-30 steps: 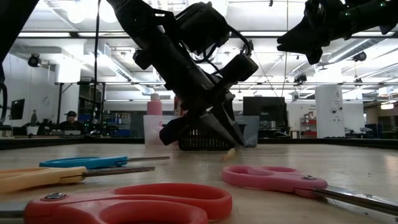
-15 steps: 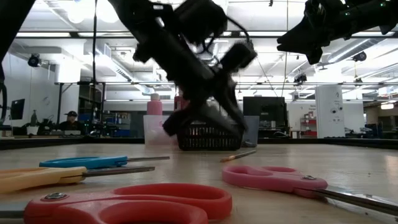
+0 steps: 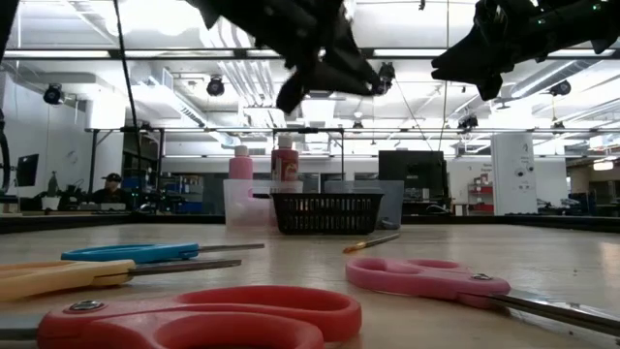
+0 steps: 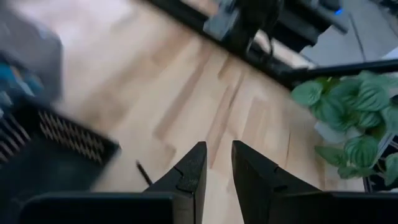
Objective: Pick & Place Paint Supplies
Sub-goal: Put the black paint brush into the gray bin
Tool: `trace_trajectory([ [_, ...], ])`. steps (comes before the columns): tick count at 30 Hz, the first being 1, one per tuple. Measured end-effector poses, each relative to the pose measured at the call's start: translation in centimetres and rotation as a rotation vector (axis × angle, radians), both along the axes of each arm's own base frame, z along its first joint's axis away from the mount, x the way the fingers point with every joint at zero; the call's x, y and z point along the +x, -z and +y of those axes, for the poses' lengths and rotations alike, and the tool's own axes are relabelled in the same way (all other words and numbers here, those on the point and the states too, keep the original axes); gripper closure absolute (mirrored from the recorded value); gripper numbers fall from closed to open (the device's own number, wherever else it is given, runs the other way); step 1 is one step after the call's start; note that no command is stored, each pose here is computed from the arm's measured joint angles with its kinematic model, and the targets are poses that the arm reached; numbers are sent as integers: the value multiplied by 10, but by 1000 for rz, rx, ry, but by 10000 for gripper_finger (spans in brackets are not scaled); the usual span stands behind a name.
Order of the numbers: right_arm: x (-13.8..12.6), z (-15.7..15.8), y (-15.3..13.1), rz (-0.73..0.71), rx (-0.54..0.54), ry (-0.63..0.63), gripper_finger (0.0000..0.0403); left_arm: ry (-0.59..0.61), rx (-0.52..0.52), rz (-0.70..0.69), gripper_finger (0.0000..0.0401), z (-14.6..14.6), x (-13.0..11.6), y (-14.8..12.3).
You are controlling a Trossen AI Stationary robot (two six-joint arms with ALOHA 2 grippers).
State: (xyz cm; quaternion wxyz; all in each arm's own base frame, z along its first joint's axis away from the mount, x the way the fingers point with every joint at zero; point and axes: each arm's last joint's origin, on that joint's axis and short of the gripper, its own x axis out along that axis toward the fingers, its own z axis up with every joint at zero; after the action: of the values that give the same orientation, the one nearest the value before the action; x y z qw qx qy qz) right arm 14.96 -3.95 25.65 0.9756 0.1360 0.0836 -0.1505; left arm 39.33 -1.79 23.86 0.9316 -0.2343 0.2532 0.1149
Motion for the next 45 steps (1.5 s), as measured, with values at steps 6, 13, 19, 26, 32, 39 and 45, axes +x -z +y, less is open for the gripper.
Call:
trace_trajectory([
  [6,0,0,0,-1,0,1,278,72,182,-91,322,11,-27,-35],
  [13,0,0,0,1,0,1,278,76,318,-289,322,28,-80,-51],
  [19,1,0,0,4,1,0,278,78,334,-419,322,30,-142,-50],
  [26,1,0,0,4,1,0,278,71,380,-522,322,27,-212,-36],
  [32,1,0,0,4,1,0,278,54,413,-635,322,26,-254,-23],
  [39,1,0,0,4,1,0,278,45,465,-711,322,25,-282,3],
  [45,1,0,0,4,1,0,278,23,467,-737,322,25,-292,21],
])
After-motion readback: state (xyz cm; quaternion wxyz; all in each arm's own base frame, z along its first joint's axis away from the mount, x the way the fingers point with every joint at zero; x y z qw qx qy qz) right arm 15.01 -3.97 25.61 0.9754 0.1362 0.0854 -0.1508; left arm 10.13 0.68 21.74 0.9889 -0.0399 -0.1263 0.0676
